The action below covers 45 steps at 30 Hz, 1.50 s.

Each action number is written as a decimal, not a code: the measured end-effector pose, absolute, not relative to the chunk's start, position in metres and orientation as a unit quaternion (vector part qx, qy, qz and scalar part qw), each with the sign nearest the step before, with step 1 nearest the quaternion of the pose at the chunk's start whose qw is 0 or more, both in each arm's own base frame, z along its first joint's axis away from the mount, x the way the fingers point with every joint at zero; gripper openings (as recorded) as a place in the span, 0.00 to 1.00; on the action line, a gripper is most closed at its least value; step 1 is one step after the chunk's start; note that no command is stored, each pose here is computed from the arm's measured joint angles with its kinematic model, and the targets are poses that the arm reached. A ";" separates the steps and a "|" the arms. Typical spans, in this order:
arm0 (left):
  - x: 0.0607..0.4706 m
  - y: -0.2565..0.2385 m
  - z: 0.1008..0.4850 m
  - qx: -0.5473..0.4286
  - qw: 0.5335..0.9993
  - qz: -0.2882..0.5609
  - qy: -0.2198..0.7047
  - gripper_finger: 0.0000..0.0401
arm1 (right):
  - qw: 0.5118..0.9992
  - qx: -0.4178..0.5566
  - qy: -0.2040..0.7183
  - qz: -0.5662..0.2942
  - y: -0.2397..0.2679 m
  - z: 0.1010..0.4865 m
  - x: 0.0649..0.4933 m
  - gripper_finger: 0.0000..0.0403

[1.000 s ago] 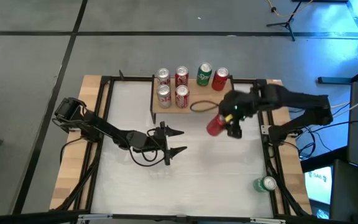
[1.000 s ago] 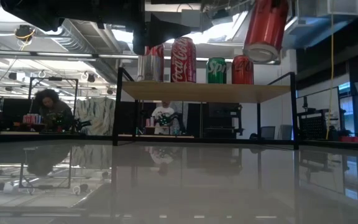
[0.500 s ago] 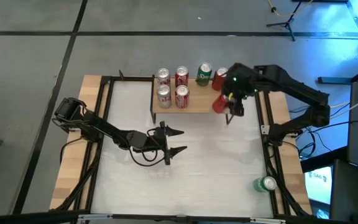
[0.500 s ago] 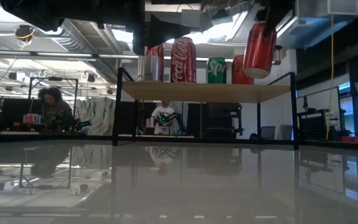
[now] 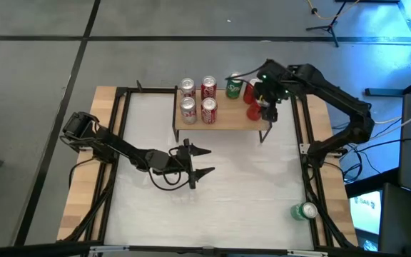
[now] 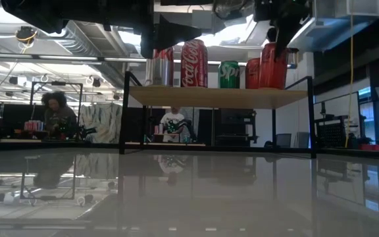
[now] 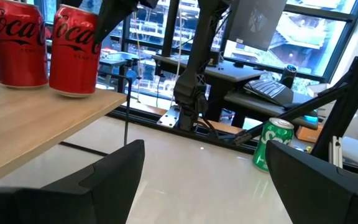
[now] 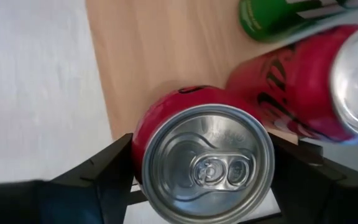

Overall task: Place canned beverage on shelf
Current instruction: Put the red-black soda can aligned with the other red-black soda can on the shelf

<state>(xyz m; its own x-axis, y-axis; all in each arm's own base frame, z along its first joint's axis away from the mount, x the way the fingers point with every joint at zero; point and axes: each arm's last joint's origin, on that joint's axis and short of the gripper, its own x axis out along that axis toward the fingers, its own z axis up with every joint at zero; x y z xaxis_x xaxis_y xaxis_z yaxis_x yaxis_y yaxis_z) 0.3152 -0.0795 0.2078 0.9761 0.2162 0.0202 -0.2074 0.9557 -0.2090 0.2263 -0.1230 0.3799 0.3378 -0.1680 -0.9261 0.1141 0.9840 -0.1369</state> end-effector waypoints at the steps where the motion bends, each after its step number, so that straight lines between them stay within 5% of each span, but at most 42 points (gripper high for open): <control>1: 0.315 -0.080 0.208 -0.103 0.989 0.107 -0.021 0.81 | 0.817 -0.024 0.570 -0.084 -0.123 0.379 0.227 0.74; 45: 0.315 -0.080 0.208 -0.103 0.989 0.107 -0.021 0.81 | 0.816 -0.031 0.574 -0.057 -0.121 0.378 0.226 0.74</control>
